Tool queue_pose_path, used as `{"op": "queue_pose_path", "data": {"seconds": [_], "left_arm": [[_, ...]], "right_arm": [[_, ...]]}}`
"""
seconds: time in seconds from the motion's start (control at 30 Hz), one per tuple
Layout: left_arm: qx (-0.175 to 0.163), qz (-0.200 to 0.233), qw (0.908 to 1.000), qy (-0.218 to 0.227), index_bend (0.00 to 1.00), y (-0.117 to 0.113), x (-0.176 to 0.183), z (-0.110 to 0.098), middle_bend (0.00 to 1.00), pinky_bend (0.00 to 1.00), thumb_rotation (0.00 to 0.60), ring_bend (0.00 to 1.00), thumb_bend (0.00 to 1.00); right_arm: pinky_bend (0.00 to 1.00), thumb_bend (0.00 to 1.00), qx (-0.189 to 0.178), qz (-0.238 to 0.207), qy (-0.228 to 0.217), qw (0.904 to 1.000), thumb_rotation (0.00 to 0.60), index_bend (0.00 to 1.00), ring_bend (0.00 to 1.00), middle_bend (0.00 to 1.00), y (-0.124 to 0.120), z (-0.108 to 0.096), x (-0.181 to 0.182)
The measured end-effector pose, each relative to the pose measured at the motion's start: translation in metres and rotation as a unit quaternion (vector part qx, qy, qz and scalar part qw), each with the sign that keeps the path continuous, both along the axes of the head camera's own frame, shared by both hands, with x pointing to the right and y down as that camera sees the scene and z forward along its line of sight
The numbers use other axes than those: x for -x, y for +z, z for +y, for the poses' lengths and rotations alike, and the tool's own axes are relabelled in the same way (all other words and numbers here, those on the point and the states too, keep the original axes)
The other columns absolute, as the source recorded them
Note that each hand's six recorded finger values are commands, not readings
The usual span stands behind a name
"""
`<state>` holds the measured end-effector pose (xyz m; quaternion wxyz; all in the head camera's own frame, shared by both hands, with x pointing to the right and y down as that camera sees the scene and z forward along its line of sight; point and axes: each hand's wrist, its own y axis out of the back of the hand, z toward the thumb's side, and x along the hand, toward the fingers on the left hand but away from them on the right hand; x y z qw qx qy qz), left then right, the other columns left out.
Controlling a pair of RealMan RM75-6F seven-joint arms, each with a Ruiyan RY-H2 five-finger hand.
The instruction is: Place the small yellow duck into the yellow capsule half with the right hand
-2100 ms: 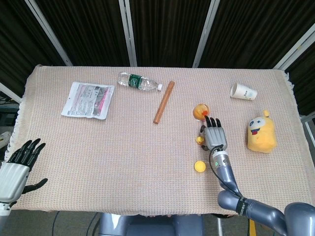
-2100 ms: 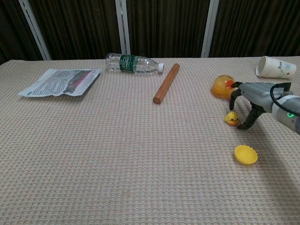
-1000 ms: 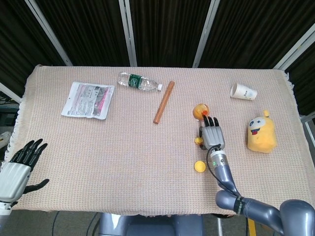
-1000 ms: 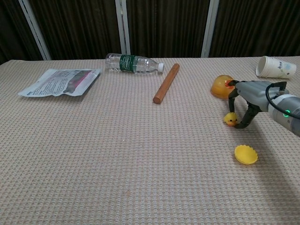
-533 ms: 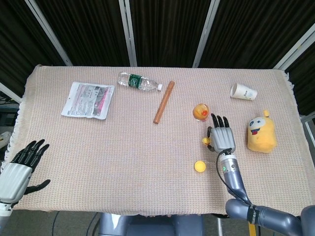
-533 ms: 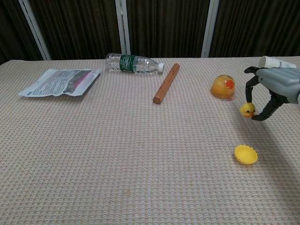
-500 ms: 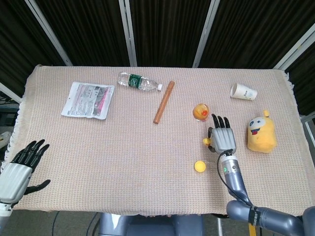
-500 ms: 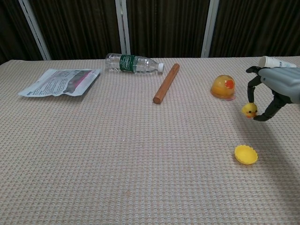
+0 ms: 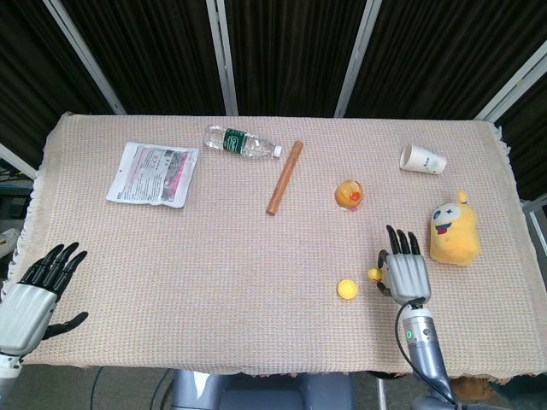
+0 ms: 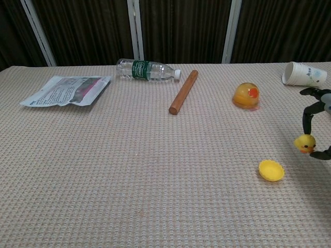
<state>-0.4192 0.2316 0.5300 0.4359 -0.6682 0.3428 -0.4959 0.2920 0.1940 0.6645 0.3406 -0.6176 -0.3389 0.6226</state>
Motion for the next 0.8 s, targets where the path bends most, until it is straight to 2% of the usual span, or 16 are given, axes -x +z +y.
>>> {"op": "queue_pose_path", "data": {"seconds": [0.37, 0.8], "left_arm": [[-0.005, -0.001, 1.0000, 0.002, 0.00, -0.001, -0.001, -0.002, 0.00, 0.20, 0.600, 0.00, 0.00], [-0.007, 0.000, 1.0000, 0.001, 0.00, -0.002, 0.000, -0.001, 0.00, 0.20, 0.600, 0.00, 0.00]], "right_arm": [[0.00, 0.15, 0.005, -0.016, -0.006, 0.9998, 0.600, 0.54, 0.00, 0.00, 0.006, 0.015, 0.022], [0.00, 0.15, 0.021, -0.020, -0.011, 0.9995, 0.600, 0.54, 0.00, 0.00, 0.023, 0.027, 0.039]]}}
